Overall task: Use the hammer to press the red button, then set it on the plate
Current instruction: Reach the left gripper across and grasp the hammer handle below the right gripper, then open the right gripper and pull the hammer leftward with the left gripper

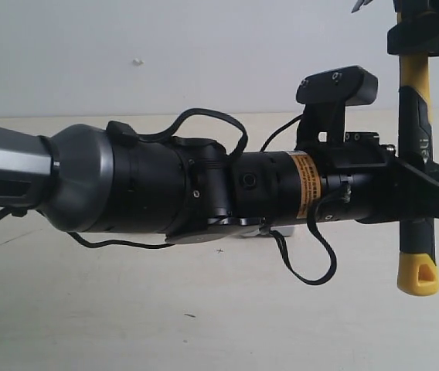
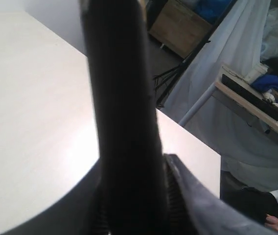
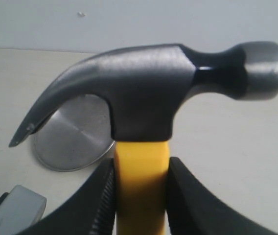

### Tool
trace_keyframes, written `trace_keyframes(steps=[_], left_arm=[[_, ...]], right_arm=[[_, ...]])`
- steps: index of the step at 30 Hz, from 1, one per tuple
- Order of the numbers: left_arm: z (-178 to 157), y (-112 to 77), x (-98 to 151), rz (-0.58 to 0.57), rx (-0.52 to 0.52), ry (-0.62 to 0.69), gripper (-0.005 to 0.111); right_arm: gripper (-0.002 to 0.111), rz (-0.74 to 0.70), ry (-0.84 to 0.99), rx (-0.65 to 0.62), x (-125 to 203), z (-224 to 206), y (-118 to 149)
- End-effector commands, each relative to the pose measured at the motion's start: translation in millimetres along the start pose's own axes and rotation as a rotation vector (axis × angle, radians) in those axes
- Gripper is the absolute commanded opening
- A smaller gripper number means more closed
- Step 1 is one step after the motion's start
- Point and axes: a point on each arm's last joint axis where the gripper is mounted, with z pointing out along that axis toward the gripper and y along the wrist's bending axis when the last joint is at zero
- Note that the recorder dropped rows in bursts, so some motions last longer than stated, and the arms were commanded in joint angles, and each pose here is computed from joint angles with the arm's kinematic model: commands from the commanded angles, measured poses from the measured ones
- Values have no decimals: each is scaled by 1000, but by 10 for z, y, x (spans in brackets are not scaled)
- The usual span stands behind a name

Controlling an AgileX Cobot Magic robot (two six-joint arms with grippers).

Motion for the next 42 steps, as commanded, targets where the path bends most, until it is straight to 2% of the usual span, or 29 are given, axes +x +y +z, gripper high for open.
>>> trace_keyframes(steps=[1, 2, 3, 7, 9, 13, 18, 21, 31, 35, 36, 39, 40, 42], left_arm=[[10, -19, -24, -6, -3, -6, 11], [10, -19, -24, -6, -3, -6, 3], [10, -19, -24, -6, -3, -6, 0], [10, -19, -24, -6, -3, -6, 0], [10, -11, -20, -6, -11, -2, 0], [9, 9, -14, -18, -34, 5, 0], [-7, 46, -44, -34, -45, -2, 0], [-22, 90, -67, -32, -54, -6, 0], [-143, 251, -232, -38, -79, -22, 0], [-239, 258, -340, 49, -105, -4, 0], [-264, 272, -358, 70, -138, 11, 0], [-392, 374, -412, 144, -332, 77, 0], [-513, 445, -445, 180, -486, 119, 0], [-634, 467, -460, 184, -579, 139, 0]], right_arm=[[0, 24, -67, -2, -66, -63, 10], [0, 24, -63, -3, -62, -63, 10], [0, 24, -58, -4, -58, -63, 11], [1, 24, -53, -5, -53, -63, 12], [5, 24, -38, -8, -40, -62, 15], [23, 24, 5, -16, -1, -62, 23], [54, 24, 61, -33, 55, -101, 47], [65, 7, 71, -37, 82, -202, 73], [65, -59, -73, -54, 160, -887, 229], [63, -81, -125, -82, 270, -1211, 313], [63, -94, -123, -93, 309, -1274, 335], [60, -125, -168, -108, 444, -1513, 386], [53, -142, -232, -110, 566, -1649, 400], [40, -169, -307, -105, 742, -1777, 399]])
